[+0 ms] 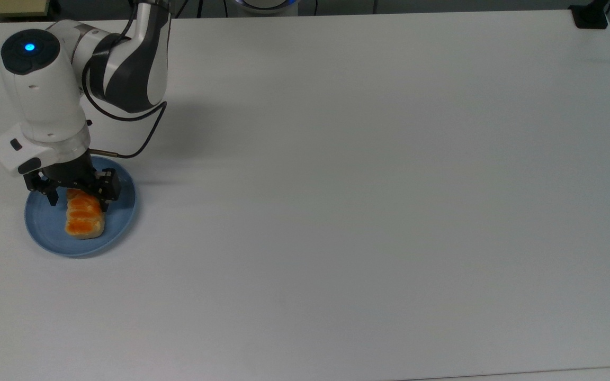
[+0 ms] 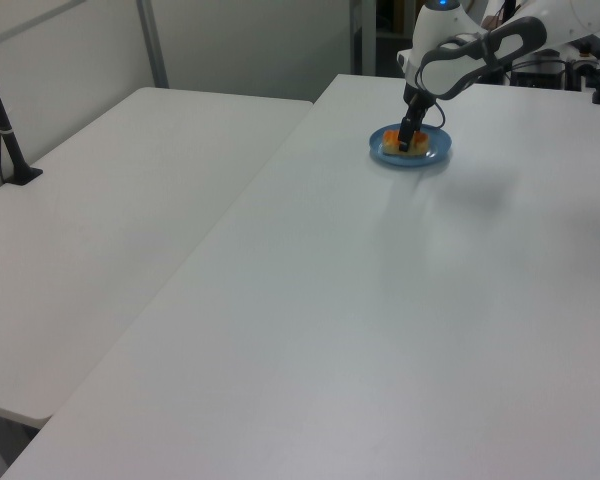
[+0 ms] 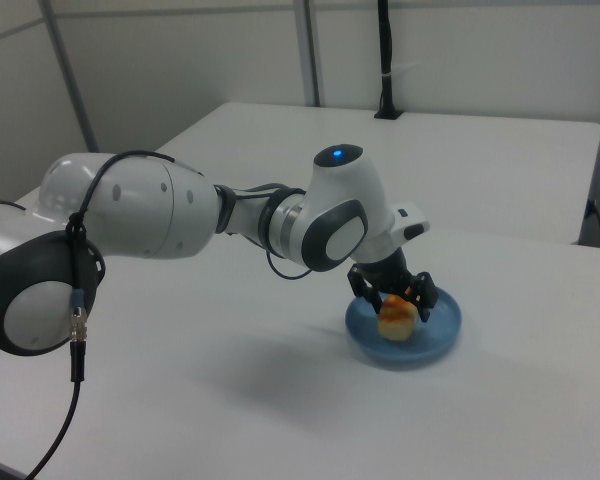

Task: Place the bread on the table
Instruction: 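Close the gripper on the orange-topped bread, then lift the bread off the plate and carry it onto the bare table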

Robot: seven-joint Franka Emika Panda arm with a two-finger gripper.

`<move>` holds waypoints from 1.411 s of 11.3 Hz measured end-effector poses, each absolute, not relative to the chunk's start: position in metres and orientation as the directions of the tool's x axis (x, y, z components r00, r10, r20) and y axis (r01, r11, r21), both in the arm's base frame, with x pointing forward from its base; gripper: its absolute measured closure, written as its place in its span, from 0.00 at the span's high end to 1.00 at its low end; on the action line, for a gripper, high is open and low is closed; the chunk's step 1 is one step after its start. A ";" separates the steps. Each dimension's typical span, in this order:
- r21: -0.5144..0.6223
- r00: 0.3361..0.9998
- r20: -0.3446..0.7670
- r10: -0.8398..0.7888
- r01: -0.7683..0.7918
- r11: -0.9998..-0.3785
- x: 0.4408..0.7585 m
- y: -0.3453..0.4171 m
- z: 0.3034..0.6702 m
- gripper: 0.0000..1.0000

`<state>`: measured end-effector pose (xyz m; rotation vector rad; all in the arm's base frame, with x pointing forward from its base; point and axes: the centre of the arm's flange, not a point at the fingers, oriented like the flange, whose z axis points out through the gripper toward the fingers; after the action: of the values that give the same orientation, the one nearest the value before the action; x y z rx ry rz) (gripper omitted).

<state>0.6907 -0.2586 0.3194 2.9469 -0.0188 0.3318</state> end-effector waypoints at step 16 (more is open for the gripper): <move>0.125 0.985 0.169 0.021 0.000 -0.992 0.707 -0.009 0.323 0.49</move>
<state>0.7070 -0.0090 0.3232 3.0053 0.0160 0.2577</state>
